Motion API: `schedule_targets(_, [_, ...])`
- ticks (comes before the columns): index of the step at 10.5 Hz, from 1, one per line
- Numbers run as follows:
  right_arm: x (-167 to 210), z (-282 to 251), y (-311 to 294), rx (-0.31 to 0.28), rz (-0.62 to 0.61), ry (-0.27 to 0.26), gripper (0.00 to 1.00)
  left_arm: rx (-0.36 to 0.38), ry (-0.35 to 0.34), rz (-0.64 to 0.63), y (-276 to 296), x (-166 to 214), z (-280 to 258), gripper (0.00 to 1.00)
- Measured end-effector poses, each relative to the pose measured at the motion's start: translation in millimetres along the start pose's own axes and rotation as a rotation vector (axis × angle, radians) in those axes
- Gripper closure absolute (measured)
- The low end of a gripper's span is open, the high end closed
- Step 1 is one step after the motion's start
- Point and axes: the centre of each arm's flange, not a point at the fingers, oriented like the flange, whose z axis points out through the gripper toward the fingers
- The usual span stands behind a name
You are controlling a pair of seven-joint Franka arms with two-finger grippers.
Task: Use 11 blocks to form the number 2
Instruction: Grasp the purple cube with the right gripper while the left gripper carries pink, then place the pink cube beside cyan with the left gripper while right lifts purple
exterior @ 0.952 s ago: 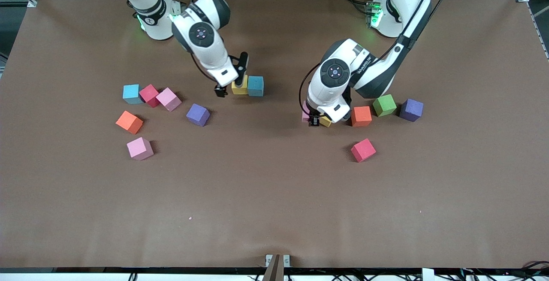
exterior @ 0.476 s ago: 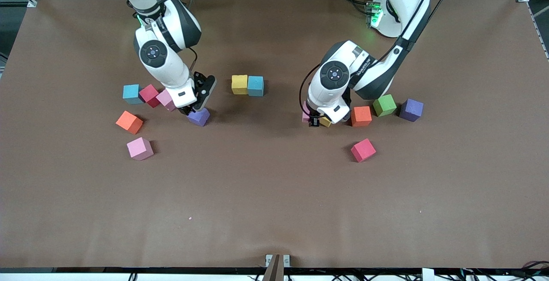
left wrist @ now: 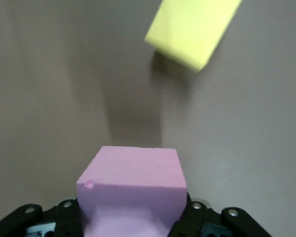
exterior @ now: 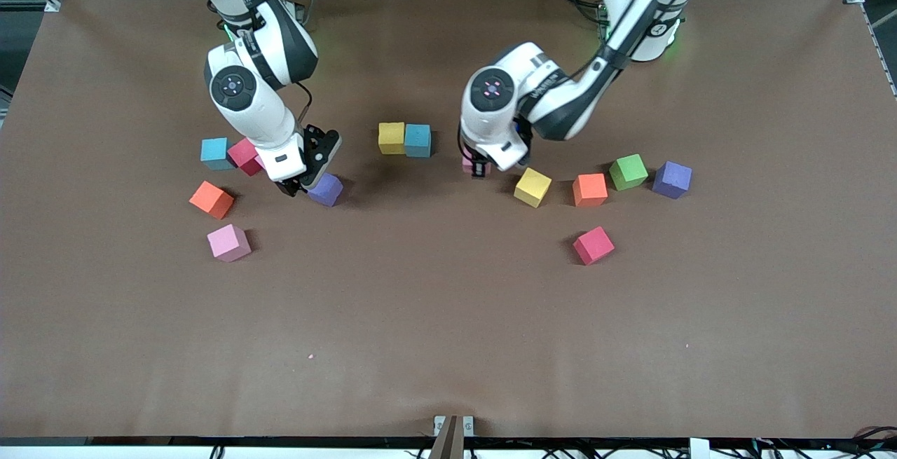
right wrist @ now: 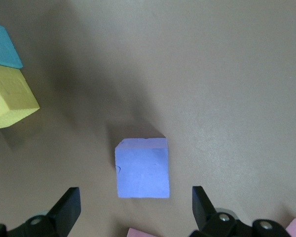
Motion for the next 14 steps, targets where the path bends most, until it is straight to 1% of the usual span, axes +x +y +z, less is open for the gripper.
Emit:
schedule_targets(2, [-2,13,-2,0.014,0.002,-0.009,0.0,0.001,-0.01,-0.045,-20,-24,22,0.36])
schedule_targets(6, [1,54,-3,0.024,-0.004,0.014,0.0,0.004,-0.036,-0.119,-30,-39,58,0.37])
schedule_targets(9, [0,62,-8,-0.013,-0.014,0.059,0.0,0.009,-0.04,-0.118,-40,-48,73,0.37])
schedule_targets(11, [-3,67,-10,-0.018,-0.022,0.065,0.0,0.002,-0.038,-0.104,-47,-54,79,0.37])
schedule_targets(14, [-12,75,0,-0.021,-0.036,0.064,0.0,-0.046,-0.014,-0.106,-47,-55,85,0.37])
